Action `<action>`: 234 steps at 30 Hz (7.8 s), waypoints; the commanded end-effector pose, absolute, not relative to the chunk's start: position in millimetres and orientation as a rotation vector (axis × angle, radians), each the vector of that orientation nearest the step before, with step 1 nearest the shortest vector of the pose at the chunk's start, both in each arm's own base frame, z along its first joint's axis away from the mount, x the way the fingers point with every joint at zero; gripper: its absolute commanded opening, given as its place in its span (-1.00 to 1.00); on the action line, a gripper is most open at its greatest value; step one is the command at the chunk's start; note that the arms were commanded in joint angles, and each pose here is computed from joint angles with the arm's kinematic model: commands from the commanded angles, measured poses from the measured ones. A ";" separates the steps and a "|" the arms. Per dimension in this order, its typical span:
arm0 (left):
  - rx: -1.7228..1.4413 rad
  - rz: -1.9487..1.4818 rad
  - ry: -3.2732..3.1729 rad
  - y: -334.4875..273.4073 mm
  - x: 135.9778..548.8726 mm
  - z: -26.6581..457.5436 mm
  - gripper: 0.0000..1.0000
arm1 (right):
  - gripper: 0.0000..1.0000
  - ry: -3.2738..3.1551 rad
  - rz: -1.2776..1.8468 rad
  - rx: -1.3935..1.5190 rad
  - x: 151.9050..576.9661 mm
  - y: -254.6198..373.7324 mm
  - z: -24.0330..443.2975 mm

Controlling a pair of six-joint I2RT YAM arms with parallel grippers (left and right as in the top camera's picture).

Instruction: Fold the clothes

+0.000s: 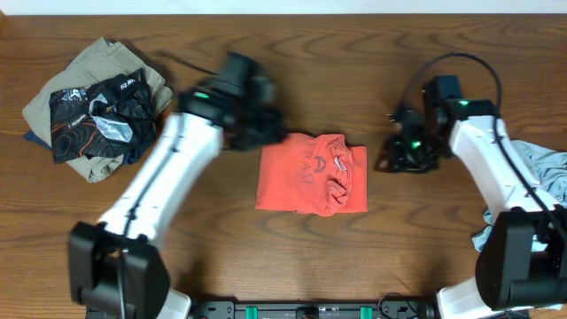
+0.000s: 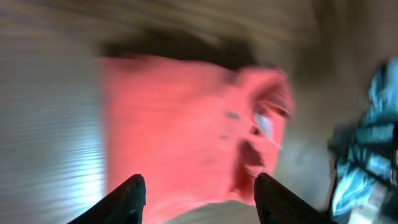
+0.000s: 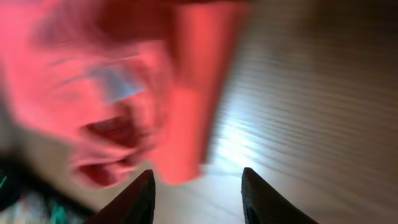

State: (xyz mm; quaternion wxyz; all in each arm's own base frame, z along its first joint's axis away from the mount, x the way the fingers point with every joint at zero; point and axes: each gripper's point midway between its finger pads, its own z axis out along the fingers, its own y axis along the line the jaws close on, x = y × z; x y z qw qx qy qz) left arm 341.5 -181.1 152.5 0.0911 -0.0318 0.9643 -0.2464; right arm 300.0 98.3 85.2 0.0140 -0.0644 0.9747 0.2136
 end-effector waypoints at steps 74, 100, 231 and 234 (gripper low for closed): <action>0.125 -0.436 2.721 -127.8 392.9 142.4 0.19 | -0.49 3.329 0.301 -0.001 259.4 116.3 47.2; 0.275 -0.163 3.143 -138.0 354.4 -5.8 -0.08 | -0.38 3.194 0.311 -0.163 242.2 143.4 -1.5; -0.895 -0.528 2.331 210.1 475.3 66.9 0.99 | 0.05 2.796 0.007 -0.062 293.9 50.5 120.3; -0.818 -0.598 2.279 202.6 484.5 92.5 0.96 | 0.06 2.795 0.007 -0.060 294.3 50.3 120.4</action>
